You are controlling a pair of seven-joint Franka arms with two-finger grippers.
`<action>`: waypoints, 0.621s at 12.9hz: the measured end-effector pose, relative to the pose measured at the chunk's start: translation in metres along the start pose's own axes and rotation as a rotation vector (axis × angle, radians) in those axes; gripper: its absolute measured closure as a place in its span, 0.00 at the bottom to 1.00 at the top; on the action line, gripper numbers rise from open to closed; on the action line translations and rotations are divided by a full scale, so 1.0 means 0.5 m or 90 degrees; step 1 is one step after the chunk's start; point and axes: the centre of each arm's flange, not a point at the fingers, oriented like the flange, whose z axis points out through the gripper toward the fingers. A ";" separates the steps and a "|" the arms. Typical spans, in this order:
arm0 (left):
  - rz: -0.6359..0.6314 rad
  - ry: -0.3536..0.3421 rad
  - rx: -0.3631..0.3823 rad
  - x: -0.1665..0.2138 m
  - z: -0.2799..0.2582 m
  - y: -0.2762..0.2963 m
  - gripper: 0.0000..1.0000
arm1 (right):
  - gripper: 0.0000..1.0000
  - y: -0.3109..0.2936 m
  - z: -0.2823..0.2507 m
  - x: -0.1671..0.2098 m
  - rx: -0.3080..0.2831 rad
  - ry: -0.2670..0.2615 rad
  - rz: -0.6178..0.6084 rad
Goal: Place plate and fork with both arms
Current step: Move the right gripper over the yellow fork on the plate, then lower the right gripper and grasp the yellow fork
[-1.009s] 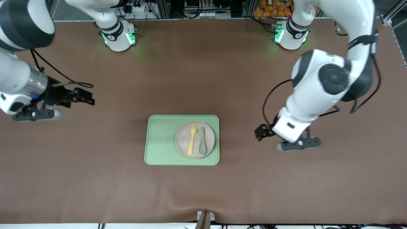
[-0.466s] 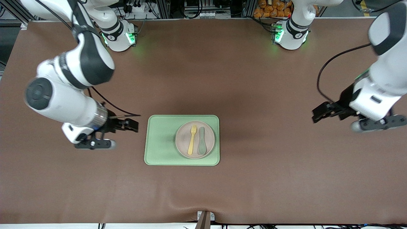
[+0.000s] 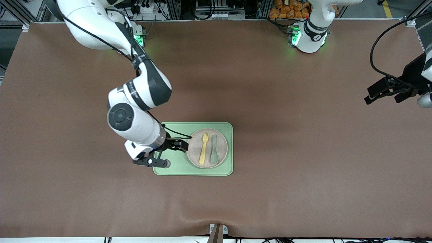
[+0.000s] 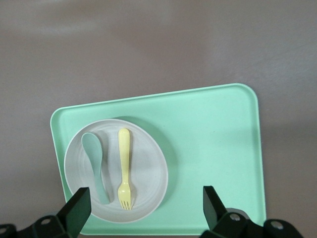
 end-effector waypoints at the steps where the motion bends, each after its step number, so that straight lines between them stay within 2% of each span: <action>1: 0.000 -0.001 0.001 -0.004 0.000 -0.009 0.00 | 0.00 -0.003 0.012 -0.001 -0.001 -0.001 0.008; 4: 0.035 0.009 0.020 -0.001 -0.009 -0.037 0.00 | 0.00 -0.022 0.042 -0.010 -0.003 -0.006 0.022; 8: 0.039 0.006 0.024 -0.005 -0.015 -0.052 0.00 | 0.00 -0.062 0.101 -0.038 -0.011 -0.007 0.014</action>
